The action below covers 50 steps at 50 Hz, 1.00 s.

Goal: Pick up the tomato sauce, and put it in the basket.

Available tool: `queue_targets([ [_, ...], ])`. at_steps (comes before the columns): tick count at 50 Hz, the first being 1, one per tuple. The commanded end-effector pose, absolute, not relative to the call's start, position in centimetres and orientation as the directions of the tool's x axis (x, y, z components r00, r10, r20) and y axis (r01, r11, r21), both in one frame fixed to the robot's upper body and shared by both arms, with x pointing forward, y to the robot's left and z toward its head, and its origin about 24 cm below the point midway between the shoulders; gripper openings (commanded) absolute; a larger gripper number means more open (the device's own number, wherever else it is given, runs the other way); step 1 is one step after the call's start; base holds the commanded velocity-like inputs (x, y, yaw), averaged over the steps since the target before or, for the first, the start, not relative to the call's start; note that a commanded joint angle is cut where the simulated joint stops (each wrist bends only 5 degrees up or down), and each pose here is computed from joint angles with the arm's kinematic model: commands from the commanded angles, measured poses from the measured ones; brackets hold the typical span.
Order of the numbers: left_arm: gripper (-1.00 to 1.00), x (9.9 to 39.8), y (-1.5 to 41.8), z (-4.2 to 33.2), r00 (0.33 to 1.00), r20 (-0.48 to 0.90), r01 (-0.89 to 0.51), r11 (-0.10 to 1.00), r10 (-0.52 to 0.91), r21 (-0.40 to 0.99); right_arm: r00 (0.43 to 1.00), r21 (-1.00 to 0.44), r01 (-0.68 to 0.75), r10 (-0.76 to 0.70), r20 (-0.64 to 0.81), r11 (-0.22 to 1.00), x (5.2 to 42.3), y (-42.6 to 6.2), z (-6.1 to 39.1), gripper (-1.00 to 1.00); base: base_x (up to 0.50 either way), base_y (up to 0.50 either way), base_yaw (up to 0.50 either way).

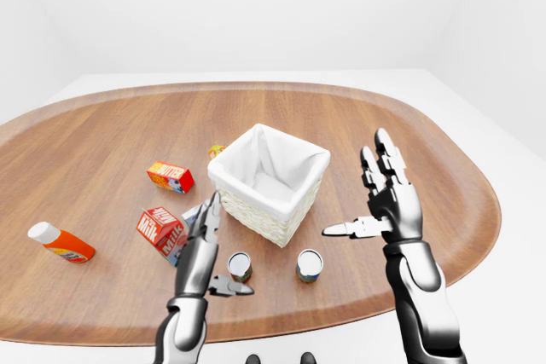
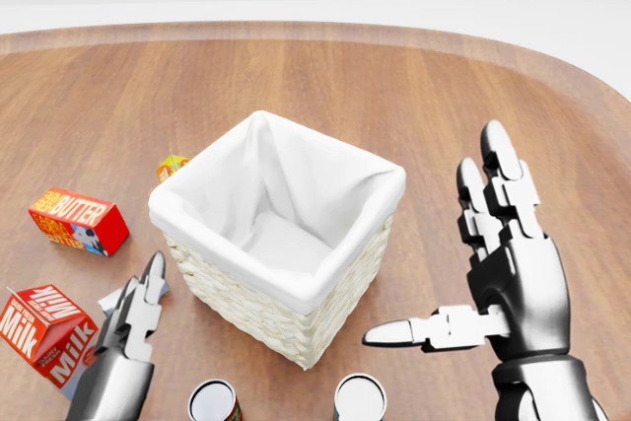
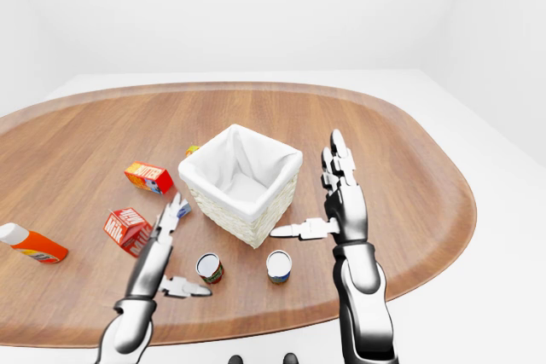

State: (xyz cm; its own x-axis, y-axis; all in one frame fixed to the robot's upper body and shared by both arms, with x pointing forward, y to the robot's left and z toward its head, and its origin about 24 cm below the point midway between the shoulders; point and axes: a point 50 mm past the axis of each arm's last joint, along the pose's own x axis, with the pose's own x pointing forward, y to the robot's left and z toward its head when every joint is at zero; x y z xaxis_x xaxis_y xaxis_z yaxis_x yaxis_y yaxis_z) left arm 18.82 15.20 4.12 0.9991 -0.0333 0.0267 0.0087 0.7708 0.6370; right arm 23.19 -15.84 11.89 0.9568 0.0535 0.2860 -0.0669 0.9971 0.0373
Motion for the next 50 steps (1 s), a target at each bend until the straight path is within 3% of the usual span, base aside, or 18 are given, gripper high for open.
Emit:
queue_targets([
  [1,1.0,19.0,15.3,3.6,1.0,0.012,0.012,0.767,-0.025,0.642,0.957,0.036,-0.068,0.055,0.284,0.997,23.2,-15.8,11.8,1.0,0.0,0.0,0.0],
  [50,1.0,19.7,15.0,1.6,0.999,-0.039,0.037,0.75,-0.014,0.661,0.958,0.036,-0.068,0.055,0.282,0.997,23.2,-15.8,11.8,1.0,0.0,0.0,0.0],
])
